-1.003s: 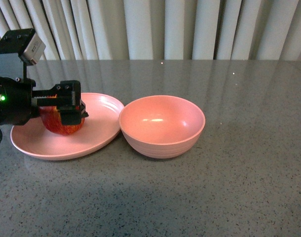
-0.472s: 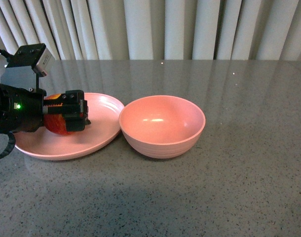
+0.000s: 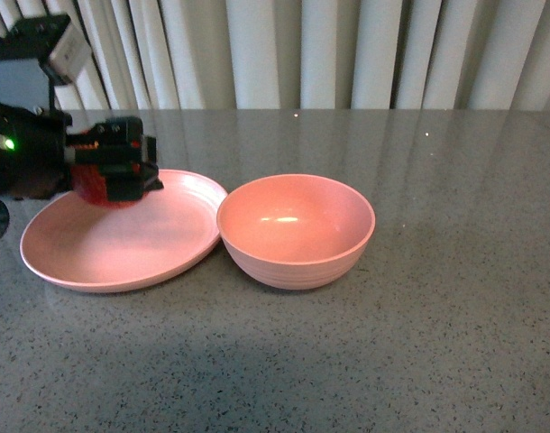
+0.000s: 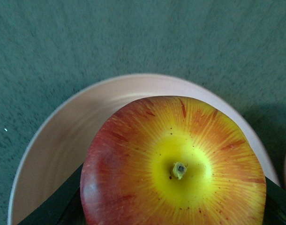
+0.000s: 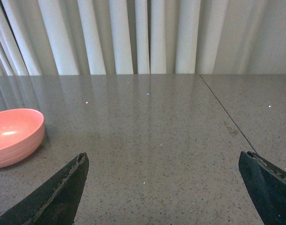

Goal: Move apple from plate to bowl

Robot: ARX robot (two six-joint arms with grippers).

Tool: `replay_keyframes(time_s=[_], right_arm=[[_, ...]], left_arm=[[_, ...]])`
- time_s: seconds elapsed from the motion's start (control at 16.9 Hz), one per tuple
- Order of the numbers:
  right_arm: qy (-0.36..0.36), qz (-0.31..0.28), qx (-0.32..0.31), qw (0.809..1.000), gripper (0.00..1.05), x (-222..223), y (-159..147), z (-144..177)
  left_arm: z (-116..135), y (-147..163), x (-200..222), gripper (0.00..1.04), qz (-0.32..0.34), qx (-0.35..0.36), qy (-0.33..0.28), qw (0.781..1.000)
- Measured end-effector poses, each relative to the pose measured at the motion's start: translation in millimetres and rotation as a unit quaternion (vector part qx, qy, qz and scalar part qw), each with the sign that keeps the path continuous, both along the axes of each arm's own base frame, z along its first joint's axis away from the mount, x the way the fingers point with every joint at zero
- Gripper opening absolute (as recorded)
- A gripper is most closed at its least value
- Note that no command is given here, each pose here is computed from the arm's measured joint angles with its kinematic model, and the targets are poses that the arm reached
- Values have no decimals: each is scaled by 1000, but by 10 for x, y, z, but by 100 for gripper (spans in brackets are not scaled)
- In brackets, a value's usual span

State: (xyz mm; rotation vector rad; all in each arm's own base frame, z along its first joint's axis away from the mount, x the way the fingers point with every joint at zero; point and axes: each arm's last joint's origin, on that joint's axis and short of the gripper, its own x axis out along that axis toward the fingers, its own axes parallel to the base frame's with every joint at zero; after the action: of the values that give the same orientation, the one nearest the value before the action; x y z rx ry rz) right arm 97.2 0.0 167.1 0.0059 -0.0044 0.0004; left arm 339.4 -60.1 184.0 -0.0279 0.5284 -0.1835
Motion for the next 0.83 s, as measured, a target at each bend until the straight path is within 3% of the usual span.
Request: replay_keyframes(time_s=[0.24,0.35,0.59,0.83], right_arm=[[0,0,0,1000,98,0,0,0],[0,0,0,1000,98,0,0,0],[0,0,0,1000,98,0,0,0],[0,0,0,1000,98,0,0,-1]], left_arm=[[597,-319,-175,70,-51,-5,-80,996],[741,-591,-258,70,-90,-12,-98,991],[569,-1040,-313,70,-146,-2,-68,987],[284,-1229,-288,70,-163,8,-25,986]])
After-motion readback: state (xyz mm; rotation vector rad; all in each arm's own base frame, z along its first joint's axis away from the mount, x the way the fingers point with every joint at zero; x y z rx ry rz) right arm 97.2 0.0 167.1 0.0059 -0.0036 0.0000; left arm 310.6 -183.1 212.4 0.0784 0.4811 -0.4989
